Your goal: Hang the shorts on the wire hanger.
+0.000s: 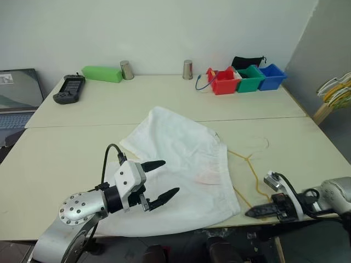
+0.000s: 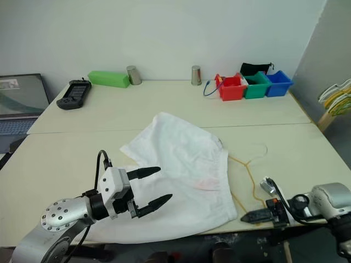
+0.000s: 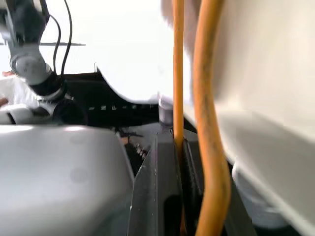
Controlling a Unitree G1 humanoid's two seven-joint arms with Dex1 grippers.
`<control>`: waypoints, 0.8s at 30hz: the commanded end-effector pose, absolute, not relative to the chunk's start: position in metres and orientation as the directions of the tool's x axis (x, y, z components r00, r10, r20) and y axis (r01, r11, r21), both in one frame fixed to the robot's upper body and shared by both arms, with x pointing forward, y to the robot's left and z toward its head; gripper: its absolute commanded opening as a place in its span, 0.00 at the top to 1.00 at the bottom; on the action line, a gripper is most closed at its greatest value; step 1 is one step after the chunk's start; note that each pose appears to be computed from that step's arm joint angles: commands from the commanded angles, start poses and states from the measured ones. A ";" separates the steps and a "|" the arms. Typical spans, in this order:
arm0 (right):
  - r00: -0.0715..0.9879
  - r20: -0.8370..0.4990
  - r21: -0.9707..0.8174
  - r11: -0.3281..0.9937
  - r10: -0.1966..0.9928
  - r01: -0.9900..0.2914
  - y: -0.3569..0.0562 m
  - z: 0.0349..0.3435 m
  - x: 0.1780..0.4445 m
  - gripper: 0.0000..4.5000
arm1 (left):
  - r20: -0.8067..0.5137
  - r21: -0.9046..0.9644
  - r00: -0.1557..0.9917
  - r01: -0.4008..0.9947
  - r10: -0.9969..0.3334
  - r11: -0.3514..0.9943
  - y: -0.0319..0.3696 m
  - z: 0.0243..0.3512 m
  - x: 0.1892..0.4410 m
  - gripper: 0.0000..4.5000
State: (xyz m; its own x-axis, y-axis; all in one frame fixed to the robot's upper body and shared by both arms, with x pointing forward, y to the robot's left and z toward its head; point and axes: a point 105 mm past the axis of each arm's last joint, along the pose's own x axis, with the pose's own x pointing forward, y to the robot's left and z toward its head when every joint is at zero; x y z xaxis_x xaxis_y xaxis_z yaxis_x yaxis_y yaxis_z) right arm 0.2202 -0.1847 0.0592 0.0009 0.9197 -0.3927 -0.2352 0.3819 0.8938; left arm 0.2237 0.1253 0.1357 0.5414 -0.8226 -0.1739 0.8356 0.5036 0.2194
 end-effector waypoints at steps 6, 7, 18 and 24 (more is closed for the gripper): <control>0.157 -0.393 0.866 0.422 0.906 -0.267 -0.197 0.083 0.257 1.00 | -0.146 0.267 0.549 0.823 -0.823 0.501 0.126 0.145 0.224 0.01; 0.164 -0.396 0.858 0.428 0.904 -0.285 -0.198 0.086 0.260 1.00 | -0.143 0.268 0.549 0.823 -0.824 0.501 0.126 0.145 0.225 0.01; 0.451 -0.495 0.113 0.570 0.743 -0.814 -0.176 0.174 0.361 1.00 | 0.030 0.454 0.621 0.690 -0.783 0.564 0.139 0.218 0.294 0.01; 0.676 -0.457 -0.297 0.617 0.579 -0.729 -0.163 0.197 0.417 1.00 | -0.042 0.465 0.530 0.760 -0.847 0.453 0.137 0.255 0.318 0.01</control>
